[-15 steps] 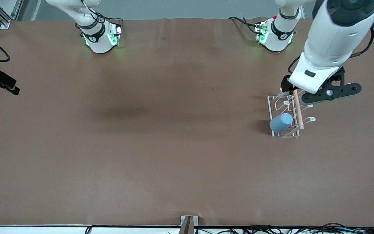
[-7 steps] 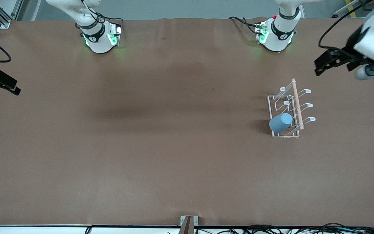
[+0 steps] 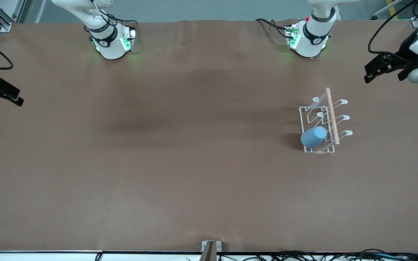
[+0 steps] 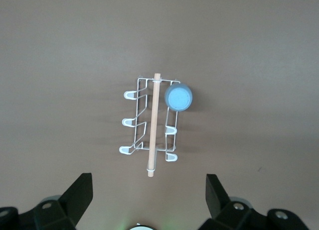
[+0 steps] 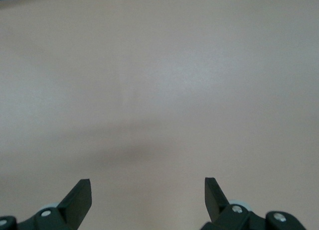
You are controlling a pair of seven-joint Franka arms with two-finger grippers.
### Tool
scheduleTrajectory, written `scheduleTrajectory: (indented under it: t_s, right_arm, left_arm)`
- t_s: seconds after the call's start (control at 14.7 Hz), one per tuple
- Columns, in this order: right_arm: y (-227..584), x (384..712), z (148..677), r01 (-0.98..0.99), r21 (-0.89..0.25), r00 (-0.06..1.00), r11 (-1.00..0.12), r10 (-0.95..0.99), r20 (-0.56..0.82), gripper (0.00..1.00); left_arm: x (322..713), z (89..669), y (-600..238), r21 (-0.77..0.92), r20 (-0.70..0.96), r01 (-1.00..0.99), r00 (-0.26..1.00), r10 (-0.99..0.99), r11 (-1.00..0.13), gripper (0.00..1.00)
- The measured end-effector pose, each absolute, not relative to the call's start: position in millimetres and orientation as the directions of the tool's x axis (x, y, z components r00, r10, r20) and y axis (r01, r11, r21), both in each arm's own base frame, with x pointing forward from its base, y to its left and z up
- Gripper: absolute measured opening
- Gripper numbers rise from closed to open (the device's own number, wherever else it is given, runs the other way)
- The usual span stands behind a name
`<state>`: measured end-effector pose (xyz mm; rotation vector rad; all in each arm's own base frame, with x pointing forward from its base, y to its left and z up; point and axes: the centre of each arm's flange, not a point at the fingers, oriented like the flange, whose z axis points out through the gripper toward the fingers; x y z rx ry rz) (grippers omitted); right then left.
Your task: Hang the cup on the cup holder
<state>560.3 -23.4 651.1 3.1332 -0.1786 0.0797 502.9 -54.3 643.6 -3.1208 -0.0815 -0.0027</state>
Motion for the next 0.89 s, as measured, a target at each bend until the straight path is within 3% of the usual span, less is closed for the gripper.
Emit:
scheduleTrajectory:
  t_s: [0.89]
  right_arm:
    - [-24.0, 560.2, 650.6, -0.115, 0.0, 0.992, -0.993, -0.115, 0.049, 1.0]
  left_arm:
    - [515.2, 644.2, -49.6, -0.012, 0.008, -0.052, 0.999, -0.052, -0.999, 1.0]
